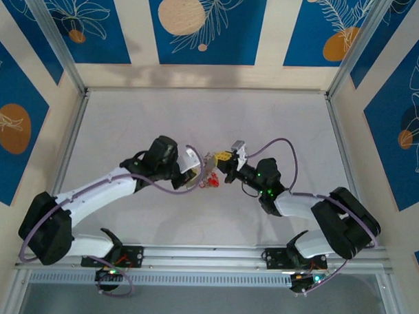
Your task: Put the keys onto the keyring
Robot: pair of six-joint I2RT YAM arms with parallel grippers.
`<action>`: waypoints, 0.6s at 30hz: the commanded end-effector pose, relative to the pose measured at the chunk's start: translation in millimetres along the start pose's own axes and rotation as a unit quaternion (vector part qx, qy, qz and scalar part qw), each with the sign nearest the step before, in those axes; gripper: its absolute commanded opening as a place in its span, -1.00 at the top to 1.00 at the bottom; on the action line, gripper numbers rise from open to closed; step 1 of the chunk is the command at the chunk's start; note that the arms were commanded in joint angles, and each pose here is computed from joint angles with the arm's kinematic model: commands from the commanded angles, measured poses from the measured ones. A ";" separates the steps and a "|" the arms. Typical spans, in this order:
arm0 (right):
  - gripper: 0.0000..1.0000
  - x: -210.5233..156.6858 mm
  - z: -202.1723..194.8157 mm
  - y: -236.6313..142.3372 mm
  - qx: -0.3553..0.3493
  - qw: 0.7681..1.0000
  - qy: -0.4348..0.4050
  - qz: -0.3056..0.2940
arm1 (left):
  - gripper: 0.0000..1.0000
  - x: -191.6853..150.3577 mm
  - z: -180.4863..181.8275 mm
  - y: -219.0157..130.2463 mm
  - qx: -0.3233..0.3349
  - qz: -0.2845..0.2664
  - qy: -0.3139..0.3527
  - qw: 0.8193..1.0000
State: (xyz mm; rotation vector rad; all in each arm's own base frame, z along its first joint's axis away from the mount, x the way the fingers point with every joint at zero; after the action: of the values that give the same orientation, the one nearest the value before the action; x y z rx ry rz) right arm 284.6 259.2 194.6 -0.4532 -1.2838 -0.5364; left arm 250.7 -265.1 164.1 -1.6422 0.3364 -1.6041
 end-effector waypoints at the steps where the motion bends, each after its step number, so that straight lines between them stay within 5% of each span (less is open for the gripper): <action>1: 0.92 -9.9 -16.9 -4.3 -0.053 0.997 0.052 0.016 | 1.00 14.5 -22.5 -21.8 -0.079 0.037 0.108 0.990; 9: 0.53 -27.9 -8.3 -17.5 -0.019 0.999 0.013 0.031 | 1.00 19.0 -11.1 -50.7 -0.106 0.115 0.267 0.951; 18: 0.37 -30.7 15.3 -33.0 0.104 0.991 -0.051 0.062 | 1.00 17.3 0.4 -66.1 -0.101 0.143 0.390 0.904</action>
State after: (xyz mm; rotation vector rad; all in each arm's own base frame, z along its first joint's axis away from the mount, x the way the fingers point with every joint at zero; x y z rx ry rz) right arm 265.5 239.6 162.2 -0.4694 -1.2881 -0.3935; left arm 237.8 -241.1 212.1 -1.0830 1.0311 -1.8859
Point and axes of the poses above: each hand's point on the last joint's axis, 136 mm out from that joint toward the fingers, its own y axis out along the fingers, its own z axis along the line the jaws close on, x = y × z, the point moved 1 cm from there along -y, back along the fingers, and after that the axes turned 3 degrees about y, right-handed, at the moved point
